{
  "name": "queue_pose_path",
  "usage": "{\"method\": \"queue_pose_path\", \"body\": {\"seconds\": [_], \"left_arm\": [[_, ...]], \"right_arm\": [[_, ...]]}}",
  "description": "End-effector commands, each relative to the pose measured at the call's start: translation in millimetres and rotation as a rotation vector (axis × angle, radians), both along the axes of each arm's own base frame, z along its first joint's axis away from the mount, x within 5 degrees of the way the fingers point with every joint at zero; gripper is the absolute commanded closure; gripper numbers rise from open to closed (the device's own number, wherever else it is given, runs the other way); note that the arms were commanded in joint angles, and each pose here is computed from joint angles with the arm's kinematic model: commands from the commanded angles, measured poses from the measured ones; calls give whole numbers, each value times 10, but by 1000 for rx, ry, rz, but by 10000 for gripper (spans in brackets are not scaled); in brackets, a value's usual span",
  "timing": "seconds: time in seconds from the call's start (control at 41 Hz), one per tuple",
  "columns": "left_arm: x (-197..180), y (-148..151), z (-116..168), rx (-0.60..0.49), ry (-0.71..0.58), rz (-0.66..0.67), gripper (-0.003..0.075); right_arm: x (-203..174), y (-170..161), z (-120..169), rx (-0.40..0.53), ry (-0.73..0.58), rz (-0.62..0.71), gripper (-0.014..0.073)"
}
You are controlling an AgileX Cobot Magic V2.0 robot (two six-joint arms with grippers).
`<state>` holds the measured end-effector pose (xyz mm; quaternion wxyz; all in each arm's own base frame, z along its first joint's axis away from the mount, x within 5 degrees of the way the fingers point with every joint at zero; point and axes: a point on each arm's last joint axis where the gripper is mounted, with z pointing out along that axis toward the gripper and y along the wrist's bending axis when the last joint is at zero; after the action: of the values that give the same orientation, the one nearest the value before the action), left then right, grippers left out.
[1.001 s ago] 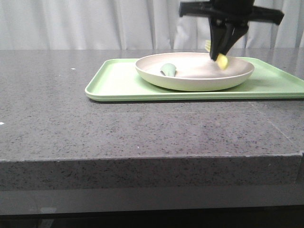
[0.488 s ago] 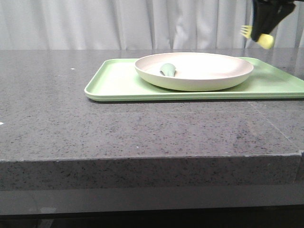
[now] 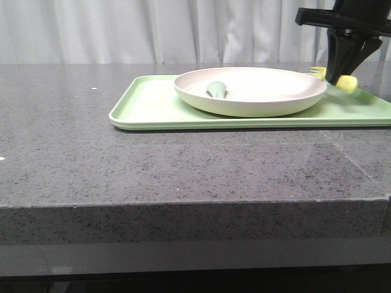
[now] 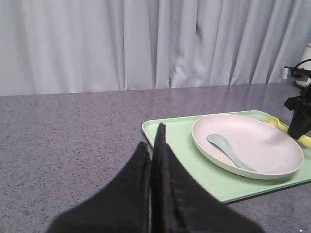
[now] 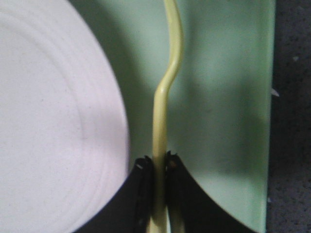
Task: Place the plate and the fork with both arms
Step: 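Lift the yellow fork out of the plate with the right gripper, then lower the fork onto the tray beside the plate and release it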
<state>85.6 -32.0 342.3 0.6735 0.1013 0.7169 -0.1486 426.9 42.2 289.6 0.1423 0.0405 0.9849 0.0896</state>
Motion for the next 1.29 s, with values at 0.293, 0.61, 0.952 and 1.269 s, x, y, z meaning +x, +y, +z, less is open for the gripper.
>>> {"method": "queue_pose_path", "body": {"seconds": [0.293, 0.61, 0.952, 1.269], "left_arm": [[-15, -11, 173, -53, -97, -17, 738], [-15, -11, 173, -53, -97, -17, 738], [-15, -11, 173, -53, -97, -17, 738], [-15, -11, 173, -53, -97, -17, 738]], "right_arm": [[19, -11, 113, 13, -48, 8, 708], [13, -35, 107, -16, -40, 11, 708], [8, -52, 103, -26, -34, 9, 705], [4, -52, 102, -26, -29, 10, 527]]}}
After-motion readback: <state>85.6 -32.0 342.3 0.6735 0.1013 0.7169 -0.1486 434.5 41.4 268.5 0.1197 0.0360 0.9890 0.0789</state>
